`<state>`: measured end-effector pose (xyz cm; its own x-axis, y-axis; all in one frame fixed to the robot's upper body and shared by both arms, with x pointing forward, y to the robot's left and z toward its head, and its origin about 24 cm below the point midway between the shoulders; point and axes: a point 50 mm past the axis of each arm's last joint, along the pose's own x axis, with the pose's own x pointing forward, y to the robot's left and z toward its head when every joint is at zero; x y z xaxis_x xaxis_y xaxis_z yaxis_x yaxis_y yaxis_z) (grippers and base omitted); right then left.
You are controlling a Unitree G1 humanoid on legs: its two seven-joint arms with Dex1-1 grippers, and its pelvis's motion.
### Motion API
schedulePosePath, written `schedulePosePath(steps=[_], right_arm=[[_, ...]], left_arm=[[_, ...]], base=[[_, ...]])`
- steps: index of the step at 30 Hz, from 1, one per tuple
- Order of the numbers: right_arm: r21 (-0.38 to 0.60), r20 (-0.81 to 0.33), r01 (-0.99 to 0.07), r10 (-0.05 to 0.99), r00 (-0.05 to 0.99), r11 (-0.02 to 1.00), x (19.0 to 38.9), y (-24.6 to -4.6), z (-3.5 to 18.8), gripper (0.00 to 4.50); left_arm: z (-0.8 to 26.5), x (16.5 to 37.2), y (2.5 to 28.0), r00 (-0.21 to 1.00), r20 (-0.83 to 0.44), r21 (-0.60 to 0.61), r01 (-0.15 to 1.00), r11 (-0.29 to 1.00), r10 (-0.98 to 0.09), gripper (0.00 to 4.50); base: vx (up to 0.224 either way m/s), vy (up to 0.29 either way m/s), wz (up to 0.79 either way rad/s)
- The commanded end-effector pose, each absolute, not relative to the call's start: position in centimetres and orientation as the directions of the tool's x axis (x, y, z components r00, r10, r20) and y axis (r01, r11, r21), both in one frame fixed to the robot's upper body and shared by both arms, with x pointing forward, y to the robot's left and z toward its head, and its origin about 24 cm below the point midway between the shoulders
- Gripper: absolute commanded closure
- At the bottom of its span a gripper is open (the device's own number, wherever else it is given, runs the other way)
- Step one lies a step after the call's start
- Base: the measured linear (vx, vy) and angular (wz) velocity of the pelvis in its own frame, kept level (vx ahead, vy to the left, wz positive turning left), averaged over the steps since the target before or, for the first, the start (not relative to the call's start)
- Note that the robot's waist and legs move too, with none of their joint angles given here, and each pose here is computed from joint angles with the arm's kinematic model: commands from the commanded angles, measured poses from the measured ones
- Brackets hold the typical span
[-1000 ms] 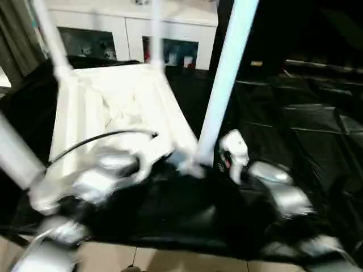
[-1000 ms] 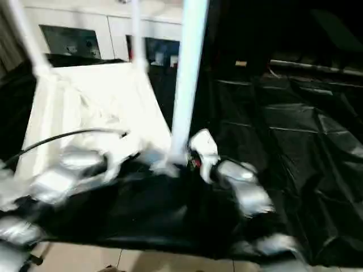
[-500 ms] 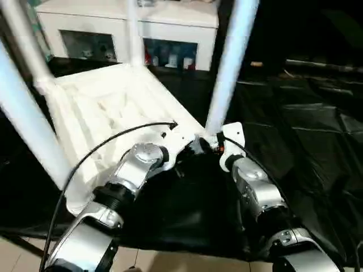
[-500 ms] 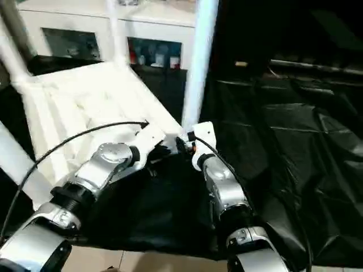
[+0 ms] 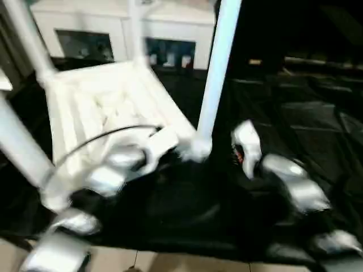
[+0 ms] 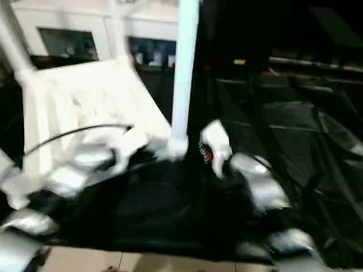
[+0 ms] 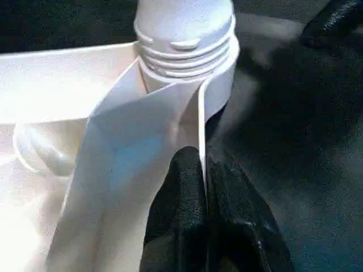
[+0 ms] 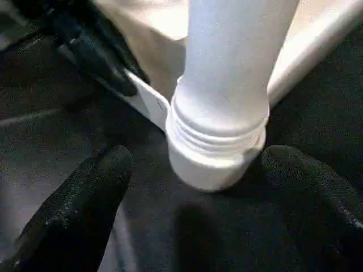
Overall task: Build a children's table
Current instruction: Rotate leg to tighten
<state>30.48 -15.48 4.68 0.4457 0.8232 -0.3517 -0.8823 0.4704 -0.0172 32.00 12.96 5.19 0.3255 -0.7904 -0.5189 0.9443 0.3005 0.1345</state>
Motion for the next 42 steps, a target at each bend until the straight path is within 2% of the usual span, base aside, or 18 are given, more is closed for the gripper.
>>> schedulePosePath(steps=[1, 4, 12, 14, 17, 18, 25, 29, 31, 33, 36, 37, 38, 40, 41, 42], right_arm=[[-0.029, -0.348, -0.912, 0.851, 0.393, 0.409, 30.3, -15.0, 5.4, 0.39], [-0.032, -0.356, -0.91, 0.846, 0.397, 0.413, 30.4, -14.8, 5.3, 0.39], [-0.005, -0.365, -0.928, 0.863, 0.348, 0.372, 30.0, -14.1, 5.2, 0.39], [-0.003, -0.366, -0.929, 0.864, 0.345, 0.37, 30.0, -14.1, 5.1, 0.73], [0.0, -0.364, -0.928, 0.865, 0.347, 0.372, 30.0, -14.1, 5.1, 0.84], [0.003, -0.36, -0.927, 0.866, 0.348, 0.374, 30.1, -14.0, 5.1, 1.08], [0.015, -0.359, -0.929, 0.869, 0.341, 0.371, 30.1, -13.8, 5.1, 1.6], [0.019, -0.365, -0.929, 0.868, 0.338, 0.37, 30.0, -13.8, 4.9, 1.73], [0.026, -0.367, -0.917, 0.857, 0.361, 0.397, 30.1, -13.7, 4.5, 1.76], [0.018, -0.366, -0.884, 0.826, 0.429, 0.467, 30.5, -13.6, 4.0, 1.77], [0.03, -0.358, -0.788, 0.742, 0.567, 0.615, 31.3, -13.4, 3.1, 1.78], [0.056, -0.348, -0.658, 0.632, 0.692, 0.751, 32.2, -13.0, 2.5, 1.78], [0.064, -0.346, -0.62, 0.6, 0.721, 0.782, 32.4, -12.9, 2.4, 1.78], [0.082, -0.341, -0.472, 0.47, 0.814, 0.878, 33.1, -12.4, 2.2, 1.78], [0.082, -0.34, -0.452, 0.451, 0.825, 0.888, 33.2, -12.4, 2.2, 1.78], [0.079, -0.343, -0.387, 0.39, 0.855, 0.919, 33.4, -12.2, 2.1, 1.78]], left_arm=[[4.7, 30.6, 11.4, 0.177, -0.505, 0.066, 0.984, 0.166, -0.845, 4.5], [4.9, 30.1, 11.4, 0.115, -0.508, 0.037, 0.993, 0.112, -0.853, 4.5], [5.1, 30.1, 11.9, 0.116, -0.514, 0.042, 0.993, 0.11, -0.85, 4.5], [5.1, 30.1, 12.0, 0.119, -0.516, 0.043, 0.993, 0.113, -0.848, 4.5], [5.1, 30.1, 12.0, 0.119, -0.517, 0.042, 0.993, 0.114, -0.848, 4.5], [5.1, 30.1, 12.0, 0.119, -0.518, 0.041, 0.993, 0.115, -0.847, 4.5], [5.0, 30.0, 12.1, 0.115, -0.52, 0.033, 0.993, 0.115, -0.847, 4.5], [5.0, 30.0, 12.1, 0.119, -0.521, 0.035, 0.992, 0.118, -0.845, 4.5], [4.9, 30.2, 12.2, 0.145, -0.52, 0.04, 0.989, 0.146, -0.842, 4.5], [4.7, 30.7, 12.2, 0.209, -0.523, 0.059, 0.976, 0.21, -0.826, 4.5], [4.3, 31.8, 12.1, 0.336, -0.529, 0.099, 0.936, 0.337, -0.779, 4.5], [4.1, 32.3, 11.8, 0.389, -0.523, 0.103, 0.912, 0.397, -0.758, 4.5], [4.1, 32.5, 11.7, 0.413, -0.52, 0.111, 0.901, 0.42, -0.748, 4.5], [4.1, 33.3, 11.0, 0.506, -0.509, 0.14, 0.847, 0.513, -0.696, 4.5], [4.1, 33.4, 10.9, 0.52, -0.507, 0.144, 0.837, 0.527, -0.687, 4.5], [4.1, 33.7, 10.5, 0.557, -0.499, 0.153, 0.811, 0.565, -0.664, 4.5]], base=[[0.0, 0.0, 0.0], [0.0, 0.0, 0.0], [0.0, 0.0, 0.0], [0.0, 0.0, 0.0], [0.0, 0.0, 0.0], [0.0, 0.0, 0.0], [0.0, 0.0, 0.0], [0.0, 0.0, 0.0], [0.0, 0.0, 0.0], [0.0, 0.0, 0.0], [0.0, 0.0, 0.0], [0.0, 0.0, 0.0], [0.0, 0.0, 0.0], [0.0, 0.0, 0.0], [0.0, 0.0, 0.0], [0.0, 0.0, 0.0]])
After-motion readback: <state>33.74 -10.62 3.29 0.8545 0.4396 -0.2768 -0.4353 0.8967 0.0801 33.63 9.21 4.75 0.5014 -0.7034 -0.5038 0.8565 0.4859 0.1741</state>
